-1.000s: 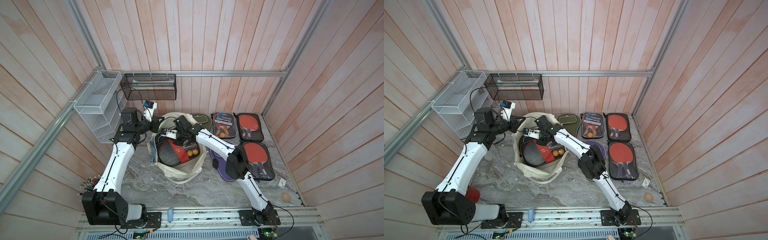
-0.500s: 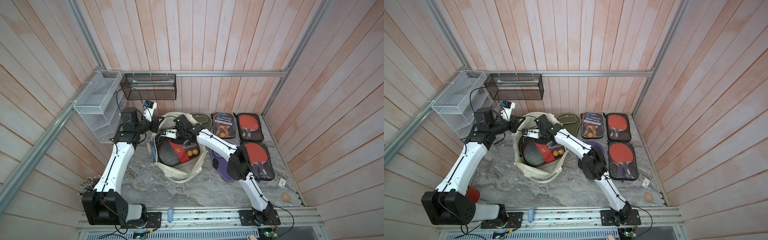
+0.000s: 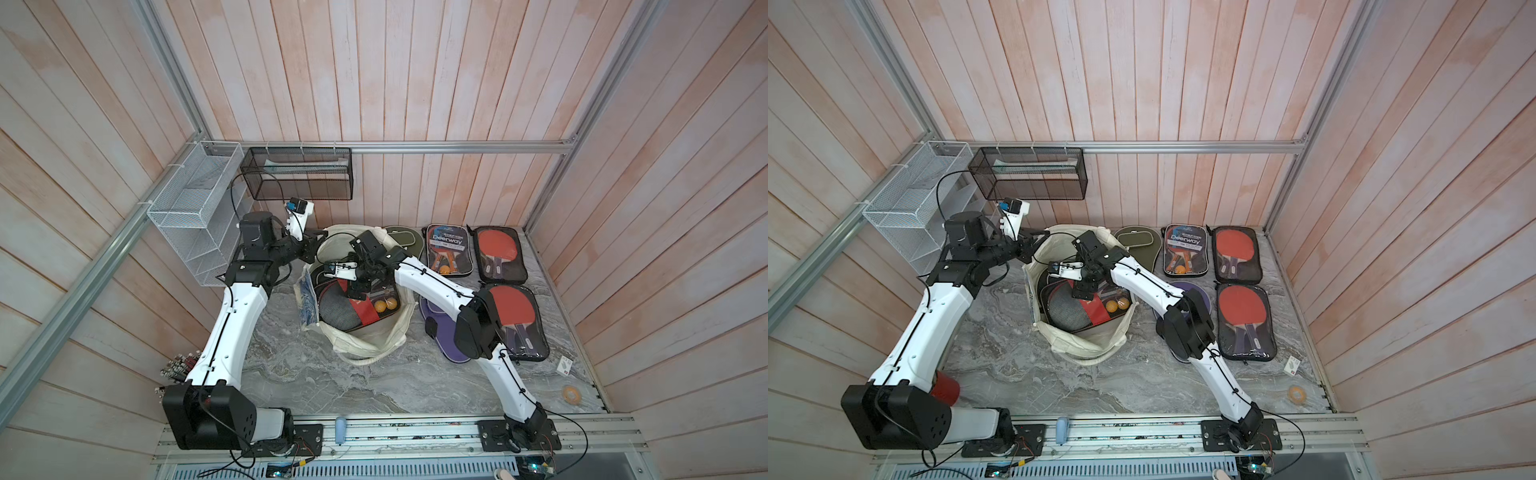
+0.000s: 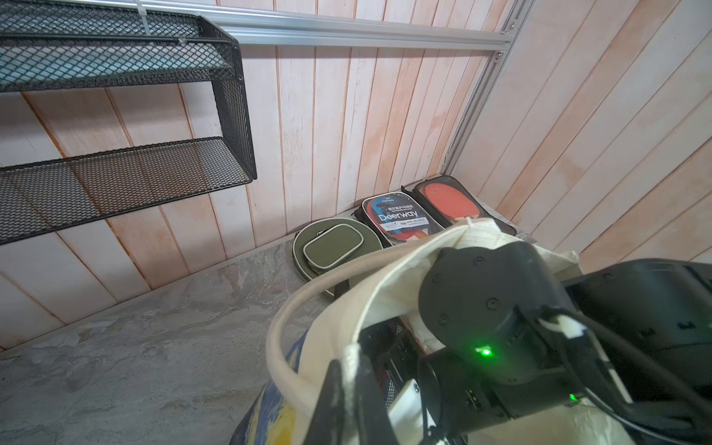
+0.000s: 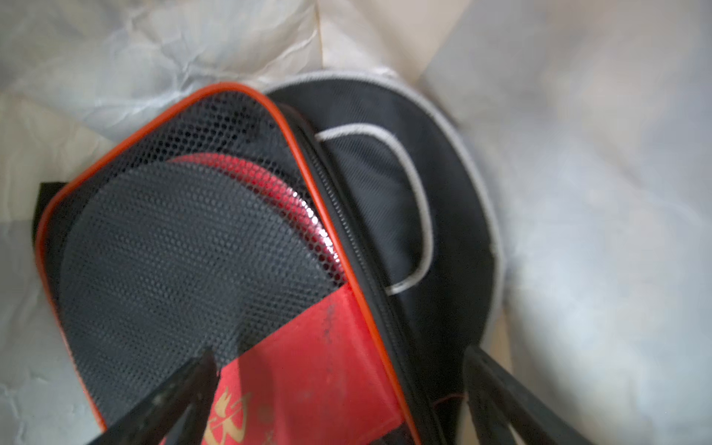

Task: Remove the ping pong set from the canvas bag
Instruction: Pick up the ping pong set from the canvas bag.

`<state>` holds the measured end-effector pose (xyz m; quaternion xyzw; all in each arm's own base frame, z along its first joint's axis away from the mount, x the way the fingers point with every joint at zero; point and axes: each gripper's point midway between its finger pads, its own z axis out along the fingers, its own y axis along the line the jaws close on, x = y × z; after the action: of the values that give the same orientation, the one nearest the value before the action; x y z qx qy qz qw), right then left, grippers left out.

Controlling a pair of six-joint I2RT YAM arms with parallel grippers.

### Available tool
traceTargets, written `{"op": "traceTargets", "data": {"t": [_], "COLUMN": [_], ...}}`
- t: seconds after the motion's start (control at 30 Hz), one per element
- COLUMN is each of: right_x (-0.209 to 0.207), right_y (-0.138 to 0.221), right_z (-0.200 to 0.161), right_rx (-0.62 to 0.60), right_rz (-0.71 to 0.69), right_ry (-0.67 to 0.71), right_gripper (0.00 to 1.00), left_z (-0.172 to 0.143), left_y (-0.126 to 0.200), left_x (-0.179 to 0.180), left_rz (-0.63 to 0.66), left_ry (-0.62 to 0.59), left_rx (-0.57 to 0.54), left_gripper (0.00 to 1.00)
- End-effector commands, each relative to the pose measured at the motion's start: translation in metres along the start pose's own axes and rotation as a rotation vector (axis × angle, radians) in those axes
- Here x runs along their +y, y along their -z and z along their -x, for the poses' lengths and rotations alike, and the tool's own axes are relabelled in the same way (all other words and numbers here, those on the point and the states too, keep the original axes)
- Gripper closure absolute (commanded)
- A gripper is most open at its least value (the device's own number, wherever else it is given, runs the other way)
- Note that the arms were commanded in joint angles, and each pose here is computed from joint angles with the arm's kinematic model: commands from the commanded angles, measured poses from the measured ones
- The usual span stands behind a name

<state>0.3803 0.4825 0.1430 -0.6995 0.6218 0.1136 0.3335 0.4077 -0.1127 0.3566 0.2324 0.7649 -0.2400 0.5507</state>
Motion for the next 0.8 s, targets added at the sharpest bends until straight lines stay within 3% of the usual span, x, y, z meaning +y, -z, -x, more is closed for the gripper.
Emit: {"op": "traceTargets", "data": {"t": [0.0,0.3,0.4,0.6,0.73,0.77], "right_x": [0.022,0.028,0.034,0.040,0.039,0.038], "right_y": [-0.026,-0.028,-0.024,-0.014,-0.011,-0.011], "right_z": [-0.033,-0.040,-0.038,-0.037,-0.036,-0.035], "right_rx": [0.076,0.098,0.096,0.105,0.105,0.105], "right_rz": [0.085,0.102,0.135,0.165,0.158,0.154], "right_ry": [-0.027,-0.032,-0.035,-0.045,-0.044,-0.045], "right_gripper": [0.00,0.00,0.07,0.52,0.94,0.99], "left_z": [0.071,0.076,0.073,0.070,0.071,0.071], "left_y": [0.019,0.024,0.022,0.019,0.019,0.019], "left_x": [-0.025,-0.035,-0.034,-0.030,-0.030,-0.029], "left_rz": [-0.069,-0.114,-0.108,-0.103,-0.099,-0.098], "left_ry": [-0.174,-0.202,-0.200,-0.192,-0.191,-0.191], "left_rx": [-0.204,-0.242,-0.237,-0.233,-0.235,-0.235], "left_gripper": [1.00,1.00,1.00,1.00,1.00,1.00]}}
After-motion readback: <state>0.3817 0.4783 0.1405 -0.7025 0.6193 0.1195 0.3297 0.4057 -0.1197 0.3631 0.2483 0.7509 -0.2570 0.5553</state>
